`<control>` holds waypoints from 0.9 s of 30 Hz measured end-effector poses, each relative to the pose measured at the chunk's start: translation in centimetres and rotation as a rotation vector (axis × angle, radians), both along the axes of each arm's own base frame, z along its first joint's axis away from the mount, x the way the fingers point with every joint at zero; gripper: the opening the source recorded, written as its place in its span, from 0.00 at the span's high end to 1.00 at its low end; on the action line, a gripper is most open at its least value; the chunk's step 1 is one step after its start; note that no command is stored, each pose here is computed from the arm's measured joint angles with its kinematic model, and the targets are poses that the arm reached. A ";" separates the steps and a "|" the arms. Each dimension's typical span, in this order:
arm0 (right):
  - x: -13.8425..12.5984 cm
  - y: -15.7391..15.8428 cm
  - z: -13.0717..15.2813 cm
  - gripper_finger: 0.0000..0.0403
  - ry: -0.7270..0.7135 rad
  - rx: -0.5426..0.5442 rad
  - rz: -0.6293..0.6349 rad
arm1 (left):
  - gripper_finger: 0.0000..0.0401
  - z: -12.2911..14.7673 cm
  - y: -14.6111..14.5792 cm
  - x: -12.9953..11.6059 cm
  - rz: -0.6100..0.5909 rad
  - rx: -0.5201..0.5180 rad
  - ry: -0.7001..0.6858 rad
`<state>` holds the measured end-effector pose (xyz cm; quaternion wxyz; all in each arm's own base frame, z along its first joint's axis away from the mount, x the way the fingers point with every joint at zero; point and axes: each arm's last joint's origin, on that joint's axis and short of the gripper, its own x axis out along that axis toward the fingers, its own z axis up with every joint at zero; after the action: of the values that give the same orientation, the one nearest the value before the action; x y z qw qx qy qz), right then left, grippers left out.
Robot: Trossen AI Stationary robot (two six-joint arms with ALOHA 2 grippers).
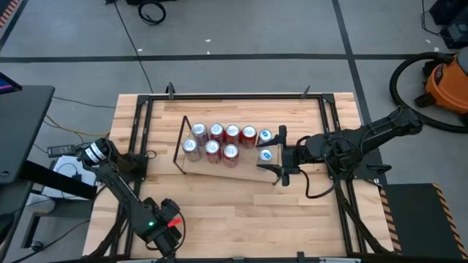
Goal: Place canned beverage on shelf
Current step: Put the red-black soda can on the shelf aligned with the other red-black soda can
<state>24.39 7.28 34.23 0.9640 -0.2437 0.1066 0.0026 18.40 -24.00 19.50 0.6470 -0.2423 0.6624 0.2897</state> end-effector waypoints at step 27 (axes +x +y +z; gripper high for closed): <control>-3.1 -0.3 -1.0 0.26 0.149 0.069 -0.281 | 0.21 5.8 12.4 14.7 -0.268 -0.073 -0.374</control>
<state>21.34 6.94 33.18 0.9520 -0.1925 0.2109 -0.1105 33.08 -11.62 25.28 0.7820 -0.2248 0.5672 0.1270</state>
